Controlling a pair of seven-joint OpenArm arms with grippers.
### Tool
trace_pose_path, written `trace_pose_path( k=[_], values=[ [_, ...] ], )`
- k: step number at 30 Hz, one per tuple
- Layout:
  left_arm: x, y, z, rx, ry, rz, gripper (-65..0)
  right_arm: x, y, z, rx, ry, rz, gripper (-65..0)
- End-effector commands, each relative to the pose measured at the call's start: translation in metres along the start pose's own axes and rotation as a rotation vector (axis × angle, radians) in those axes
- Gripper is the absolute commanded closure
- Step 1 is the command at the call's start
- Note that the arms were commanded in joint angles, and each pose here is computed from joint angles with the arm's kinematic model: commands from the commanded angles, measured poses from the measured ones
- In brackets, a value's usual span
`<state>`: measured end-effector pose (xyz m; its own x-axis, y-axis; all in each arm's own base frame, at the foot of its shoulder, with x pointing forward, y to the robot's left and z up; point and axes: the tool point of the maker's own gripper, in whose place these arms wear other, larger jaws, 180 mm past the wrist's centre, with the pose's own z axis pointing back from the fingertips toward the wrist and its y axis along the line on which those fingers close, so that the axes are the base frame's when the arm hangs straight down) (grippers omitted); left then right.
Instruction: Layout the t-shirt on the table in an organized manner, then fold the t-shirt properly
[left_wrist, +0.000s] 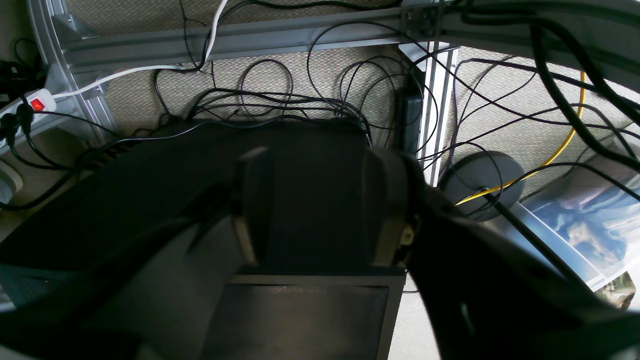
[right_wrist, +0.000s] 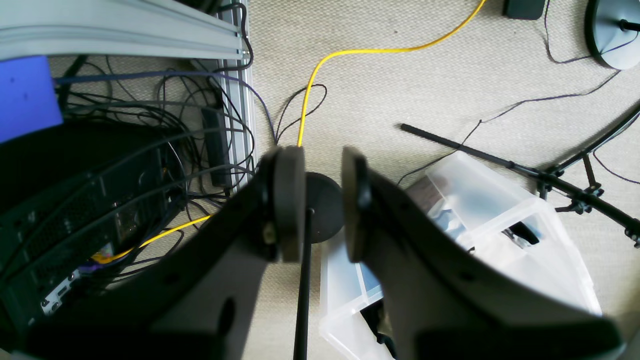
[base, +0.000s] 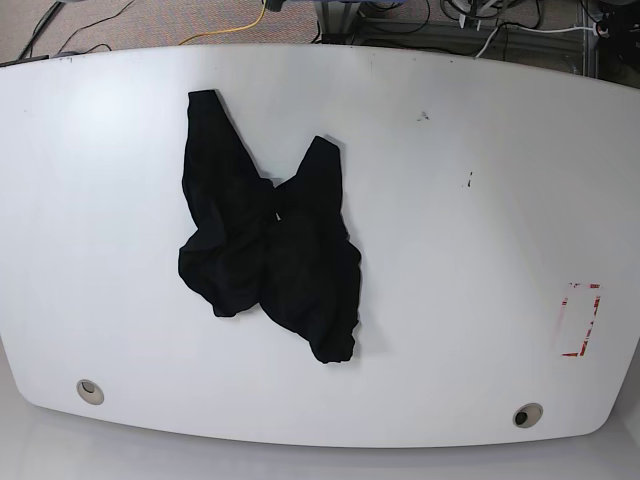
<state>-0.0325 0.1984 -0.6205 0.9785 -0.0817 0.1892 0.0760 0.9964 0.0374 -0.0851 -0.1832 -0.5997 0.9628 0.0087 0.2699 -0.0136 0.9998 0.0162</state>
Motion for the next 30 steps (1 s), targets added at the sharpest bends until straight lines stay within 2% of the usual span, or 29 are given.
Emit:
trace_pose_path(
  k=[1,16,26,30],
  values=[
    [0.013,-0.002,-0.008,-0.006,-0.002,-0.010,-26.5,0.049,0.027,-0.026,0.042,-0.078,-0.042,-12.2],
    [0.020,0.000,-0.009,-0.004,-0.015,-0.010,-26.4,0.047,0.030,-0.028,0.046,-0.070,-0.051,-12.0],
    [0.019,0.000,-0.008,-0.003,-0.016,-0.007,-26.4,0.049,0.029,-0.024,0.038,-0.114,-0.054,-12.0],
    [0.027,-0.001,-0.005,-0.007,-0.068,-0.008,-26.4,0.042,0.027,-0.019,0.035,-0.112,-0.052,-12.0]
  ],
)
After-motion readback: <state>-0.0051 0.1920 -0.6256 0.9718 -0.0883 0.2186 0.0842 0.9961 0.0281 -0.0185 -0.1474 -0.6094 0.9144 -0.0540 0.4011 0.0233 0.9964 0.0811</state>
